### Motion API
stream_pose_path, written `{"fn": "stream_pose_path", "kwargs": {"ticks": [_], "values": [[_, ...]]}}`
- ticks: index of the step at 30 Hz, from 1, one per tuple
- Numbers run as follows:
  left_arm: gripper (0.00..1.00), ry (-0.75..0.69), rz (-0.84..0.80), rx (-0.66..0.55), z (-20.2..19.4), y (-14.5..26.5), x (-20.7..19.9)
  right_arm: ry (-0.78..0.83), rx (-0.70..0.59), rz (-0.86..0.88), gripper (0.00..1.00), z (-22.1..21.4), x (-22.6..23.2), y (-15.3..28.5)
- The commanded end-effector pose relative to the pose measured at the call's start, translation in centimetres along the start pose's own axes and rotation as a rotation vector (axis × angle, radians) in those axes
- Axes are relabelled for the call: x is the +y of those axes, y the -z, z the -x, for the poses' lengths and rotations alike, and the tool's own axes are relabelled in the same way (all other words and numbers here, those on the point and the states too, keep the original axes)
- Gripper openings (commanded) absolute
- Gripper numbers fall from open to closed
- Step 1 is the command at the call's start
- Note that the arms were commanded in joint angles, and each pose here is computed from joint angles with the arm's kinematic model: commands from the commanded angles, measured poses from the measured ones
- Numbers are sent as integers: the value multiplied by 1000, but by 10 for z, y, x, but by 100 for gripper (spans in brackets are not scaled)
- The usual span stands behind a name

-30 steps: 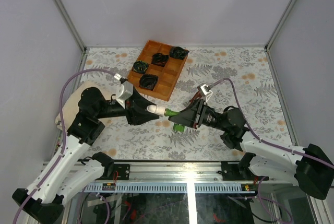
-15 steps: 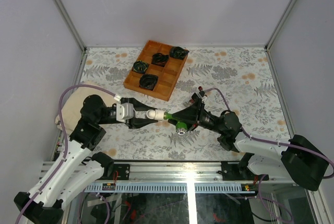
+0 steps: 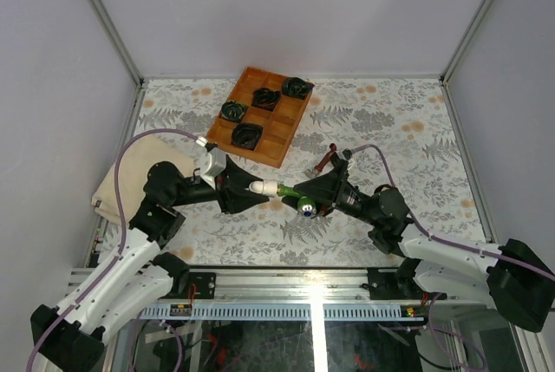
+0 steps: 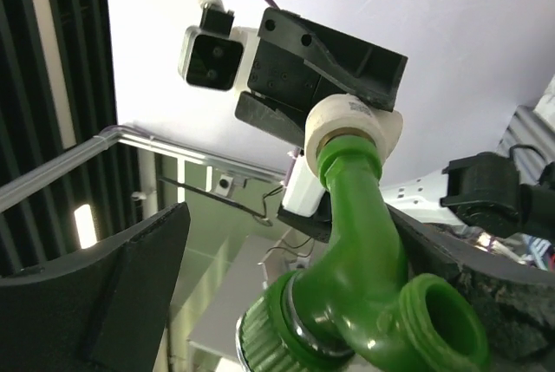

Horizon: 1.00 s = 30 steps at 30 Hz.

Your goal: Install the water faucets

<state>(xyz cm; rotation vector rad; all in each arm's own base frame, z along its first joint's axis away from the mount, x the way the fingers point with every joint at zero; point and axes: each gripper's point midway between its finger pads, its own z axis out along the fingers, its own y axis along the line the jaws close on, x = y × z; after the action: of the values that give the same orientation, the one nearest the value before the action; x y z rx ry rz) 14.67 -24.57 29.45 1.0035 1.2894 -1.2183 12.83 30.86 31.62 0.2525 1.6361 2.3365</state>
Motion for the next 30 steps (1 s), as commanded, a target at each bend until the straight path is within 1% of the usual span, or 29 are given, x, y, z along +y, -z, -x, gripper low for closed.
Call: {"fn": "stream_pose_path", "kwargs": {"ticks": [1,4,7,12,18,20,21,23,24,25,26,28,30], "values": [[0,121,30,-122,27,-6,3,178,-72,-65,92,10,-3,4],[0,194,25,-135,27,-8,4,268,-101,-133,93,16,-10,9],[0,254,52,-136,27,-8,10,387,-99,-125,94,15,-3,13],[0,349,112,-162,26,-6,20,561,-42,-83,96,6,7,17],[0,397,136,-168,26,-4,23,790,45,-67,97,-3,6,20],[0,422,159,-170,26,-4,27,862,103,-90,93,-7,1,21],[0,432,168,-167,25,-4,29,880,131,-129,90,-7,-4,22],[0,435,164,-164,26,-3,28,905,155,-212,72,-2,-13,22],[0,432,158,-159,26,-3,28,909,141,-268,63,5,-16,22],[0,429,153,-149,25,-3,27,909,129,-299,58,9,-16,22],[0,424,147,-136,23,-4,26,914,126,-289,52,9,-12,20],[0,415,149,-104,19,-4,26,919,113,-239,43,8,2,14],[0,400,141,-77,15,-3,25,915,70,-221,39,12,12,11]]}}
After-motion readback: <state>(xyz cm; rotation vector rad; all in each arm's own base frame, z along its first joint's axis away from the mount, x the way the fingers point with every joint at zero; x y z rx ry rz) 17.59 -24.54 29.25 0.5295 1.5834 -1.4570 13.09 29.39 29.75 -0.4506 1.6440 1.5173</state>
